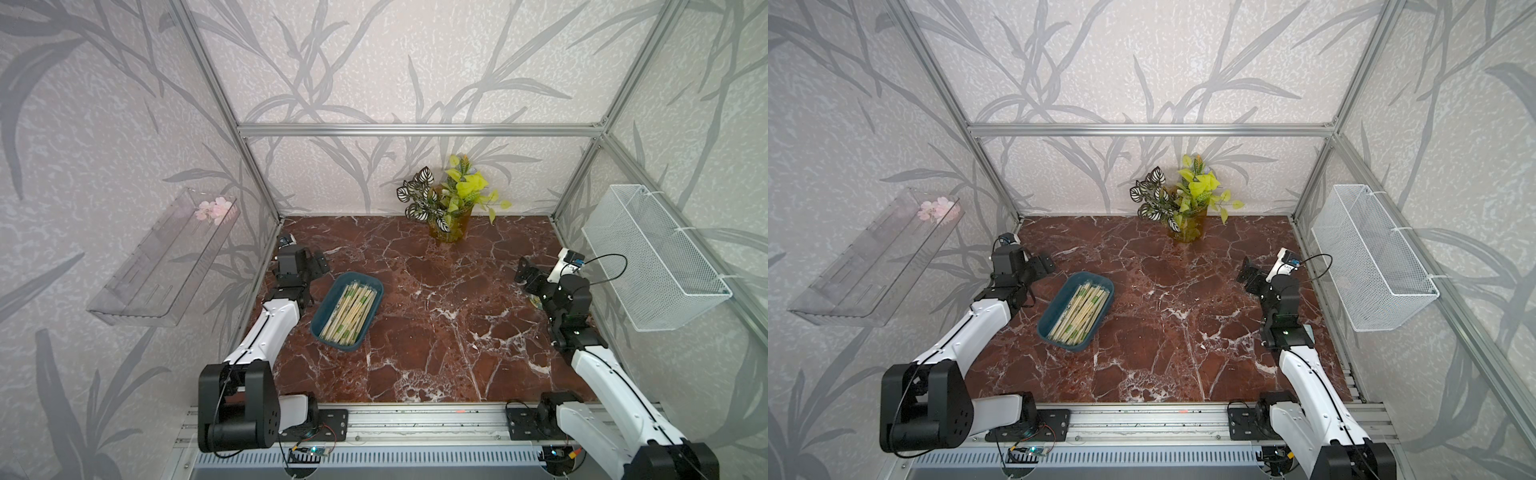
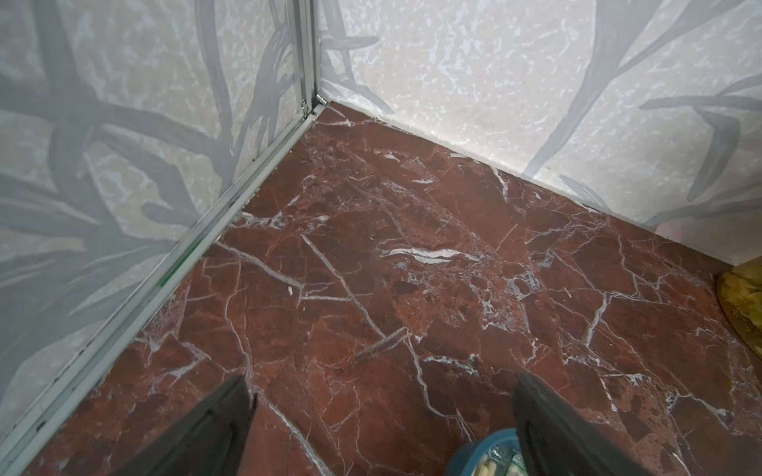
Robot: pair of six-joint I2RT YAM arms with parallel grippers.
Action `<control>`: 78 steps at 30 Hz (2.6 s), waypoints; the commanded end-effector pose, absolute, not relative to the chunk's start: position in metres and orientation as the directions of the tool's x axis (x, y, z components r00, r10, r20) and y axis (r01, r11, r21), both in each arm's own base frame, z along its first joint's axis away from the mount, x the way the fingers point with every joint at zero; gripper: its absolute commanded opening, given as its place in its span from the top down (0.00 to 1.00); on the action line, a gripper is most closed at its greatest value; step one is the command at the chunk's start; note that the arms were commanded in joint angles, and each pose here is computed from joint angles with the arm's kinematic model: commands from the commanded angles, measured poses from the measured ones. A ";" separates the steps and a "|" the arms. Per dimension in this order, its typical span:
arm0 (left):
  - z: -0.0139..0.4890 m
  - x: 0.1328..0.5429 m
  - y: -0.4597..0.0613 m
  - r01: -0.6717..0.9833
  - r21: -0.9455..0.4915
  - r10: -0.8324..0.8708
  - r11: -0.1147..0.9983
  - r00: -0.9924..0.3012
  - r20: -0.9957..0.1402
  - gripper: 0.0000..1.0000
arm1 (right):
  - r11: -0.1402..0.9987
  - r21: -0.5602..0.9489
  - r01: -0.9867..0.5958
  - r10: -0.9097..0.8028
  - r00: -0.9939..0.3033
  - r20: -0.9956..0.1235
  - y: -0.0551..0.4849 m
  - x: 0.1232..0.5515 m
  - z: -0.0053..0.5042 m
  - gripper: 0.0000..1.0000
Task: Take the paired disposable chopsticks out of the storage box
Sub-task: Move the storage box to the center of the board.
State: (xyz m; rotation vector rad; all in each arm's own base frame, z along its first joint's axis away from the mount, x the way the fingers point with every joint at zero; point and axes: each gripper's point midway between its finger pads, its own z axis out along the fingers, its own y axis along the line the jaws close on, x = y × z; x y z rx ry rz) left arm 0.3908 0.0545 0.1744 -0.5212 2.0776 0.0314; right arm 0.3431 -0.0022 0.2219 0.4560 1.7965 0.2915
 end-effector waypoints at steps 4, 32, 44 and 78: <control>0.127 0.349 0.041 -0.434 -0.223 -0.466 0.873 -0.605 -0.646 0.00 | 0.817 0.566 0.108 0.527 -0.539 -0.658 0.047 0.333 0.188 0.00; 0.077 0.325 -0.037 -0.388 -0.531 -0.597 0.753 -0.743 -0.304 0.00 | 0.985 0.165 -0.040 0.056 -0.839 -0.542 0.123 0.284 0.160 0.01; 0.077 0.313 -0.082 -0.357 -0.616 -0.622 0.702 -0.729 -0.285 0.00 | 0.925 0.367 -0.097 0.058 -0.920 -0.388 0.172 0.279 0.137 0.01; 0.069 0.359 -0.219 -0.156 -0.617 -0.384 0.771 -0.888 -0.255 0.00 | 0.883 0.455 -0.111 0.073 -0.927 -0.368 0.207 0.269 0.156 0.02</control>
